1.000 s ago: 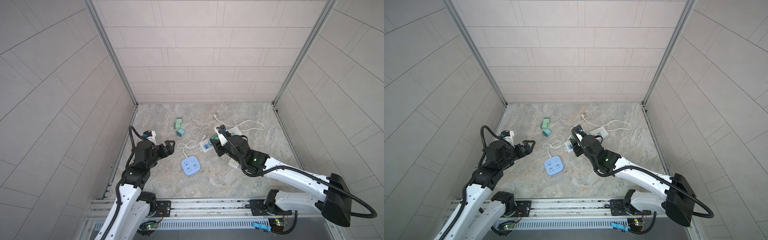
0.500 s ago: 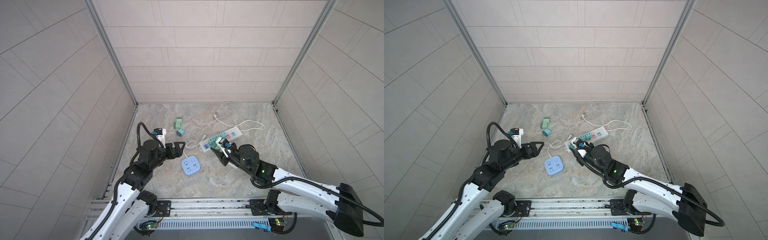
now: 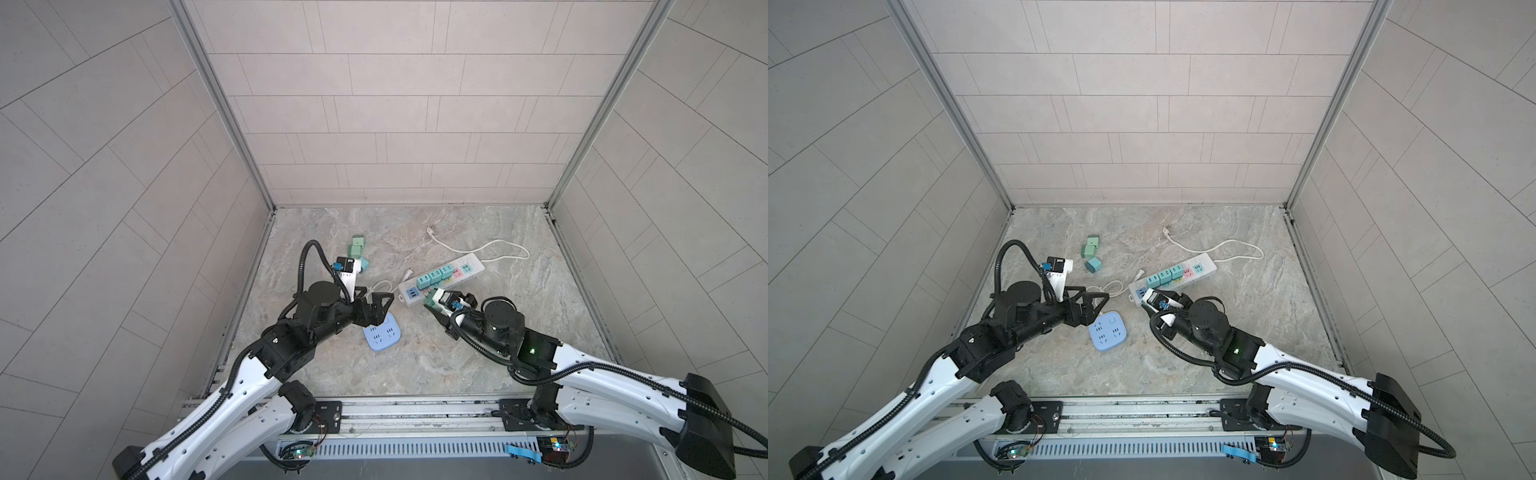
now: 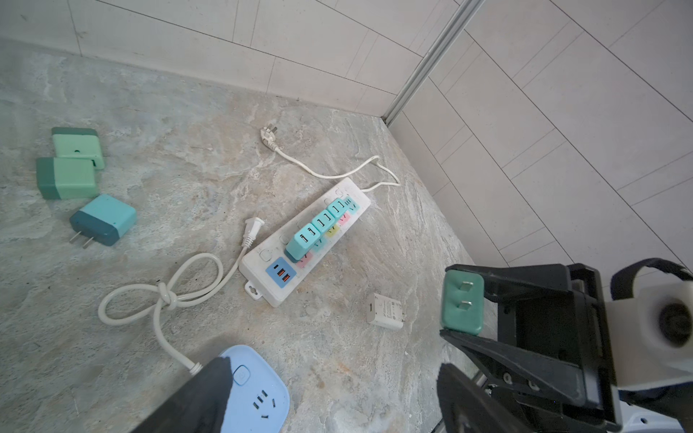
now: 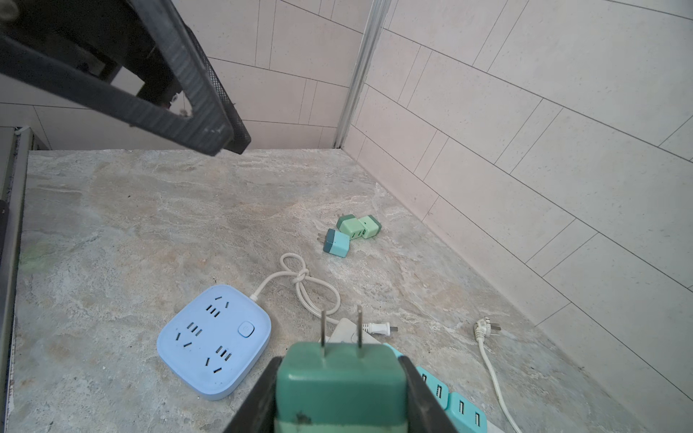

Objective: Insert plugs into power strip
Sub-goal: Pick up the plug from the center of the table.

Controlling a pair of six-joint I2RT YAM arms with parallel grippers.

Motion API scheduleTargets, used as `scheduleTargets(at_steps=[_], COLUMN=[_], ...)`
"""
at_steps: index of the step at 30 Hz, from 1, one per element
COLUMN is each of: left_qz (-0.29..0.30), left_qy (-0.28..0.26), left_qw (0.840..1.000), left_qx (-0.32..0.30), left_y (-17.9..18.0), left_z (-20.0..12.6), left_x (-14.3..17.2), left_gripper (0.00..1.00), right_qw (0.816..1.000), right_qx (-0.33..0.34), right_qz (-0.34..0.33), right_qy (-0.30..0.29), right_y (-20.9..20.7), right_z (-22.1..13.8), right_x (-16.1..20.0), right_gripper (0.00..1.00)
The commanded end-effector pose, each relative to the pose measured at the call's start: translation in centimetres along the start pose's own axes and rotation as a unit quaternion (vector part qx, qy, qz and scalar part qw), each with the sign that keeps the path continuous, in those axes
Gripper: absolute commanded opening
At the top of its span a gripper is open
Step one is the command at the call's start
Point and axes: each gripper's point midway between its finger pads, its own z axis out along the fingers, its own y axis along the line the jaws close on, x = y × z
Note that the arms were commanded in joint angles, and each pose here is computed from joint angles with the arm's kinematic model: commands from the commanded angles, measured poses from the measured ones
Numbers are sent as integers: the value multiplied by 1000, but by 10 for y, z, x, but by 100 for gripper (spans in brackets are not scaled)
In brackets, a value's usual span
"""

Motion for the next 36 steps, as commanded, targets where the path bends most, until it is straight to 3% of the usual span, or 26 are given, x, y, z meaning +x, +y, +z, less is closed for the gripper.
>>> scheduleTargets(at_steps=[1,11,16,22,31,36], left_qz=[18,38,61,86,114,119], left_qy=[-25,6,28,68,104,110], left_qw=[999,995,990,978,972,971], left_qx=[17,95,125,179,177,176], left_y=[-16,-57,-75,-99,-102,-102], left_z=[-3,7,10,15,30,34], left_x=[-17,-9,1,18,42,48], left_gripper=[92,92,92,86,79,69], right_qw=[1000,997,988,978,971,970], right_qx=[3,-28,-52,-61,-60,-59], right_qz=[-10,-77,-144,-199,-228,-227], right_qy=[-24,-12,-21,-27,-43,-59], right_y=[-1,14,29,35,35,34], right_z=[-5,-7,-12,-12,-8,-9], right_x=[-12,0,8,7,-6,-17], right_gripper=[0,0,0,0,0,0])
